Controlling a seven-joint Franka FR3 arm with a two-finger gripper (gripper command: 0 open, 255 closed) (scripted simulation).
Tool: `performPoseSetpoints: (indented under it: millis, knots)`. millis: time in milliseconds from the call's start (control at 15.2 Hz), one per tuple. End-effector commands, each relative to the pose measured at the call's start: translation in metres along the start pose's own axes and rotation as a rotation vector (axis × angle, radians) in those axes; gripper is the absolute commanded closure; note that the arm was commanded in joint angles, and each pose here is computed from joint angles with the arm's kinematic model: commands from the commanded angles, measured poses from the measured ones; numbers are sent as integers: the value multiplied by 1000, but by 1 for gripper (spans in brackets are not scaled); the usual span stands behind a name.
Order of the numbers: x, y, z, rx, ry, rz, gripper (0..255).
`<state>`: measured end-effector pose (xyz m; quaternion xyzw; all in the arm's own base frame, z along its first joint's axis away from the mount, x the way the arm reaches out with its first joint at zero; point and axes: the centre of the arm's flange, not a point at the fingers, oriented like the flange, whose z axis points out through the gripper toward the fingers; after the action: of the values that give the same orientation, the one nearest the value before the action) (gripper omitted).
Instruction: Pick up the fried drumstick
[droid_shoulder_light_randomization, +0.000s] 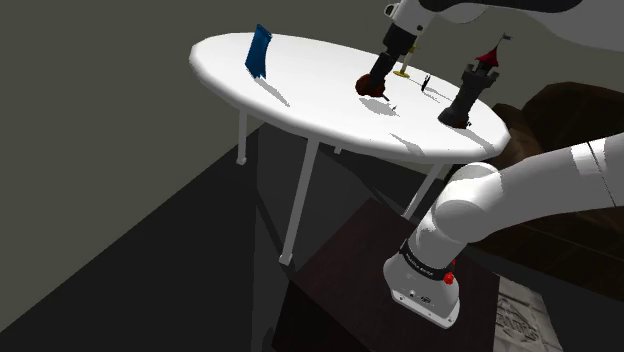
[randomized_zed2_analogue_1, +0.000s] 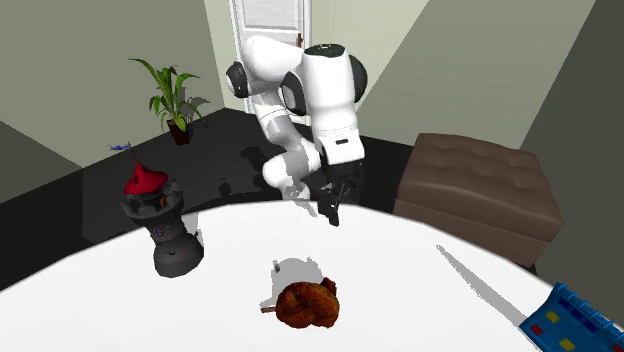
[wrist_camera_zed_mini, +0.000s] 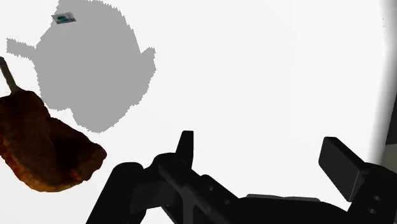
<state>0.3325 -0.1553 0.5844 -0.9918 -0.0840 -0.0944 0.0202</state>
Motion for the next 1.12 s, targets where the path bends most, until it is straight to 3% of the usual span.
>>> performPoseSetpoints:
  millis: [0, 924, 1056]
  knots:
    - [-6, 29, -1, -2, 15, -25, 0]
    - [-3, 213, -1, -11, 115, -184, 0]
    - [-4, 214, 5, -11, 116, -184, 0]
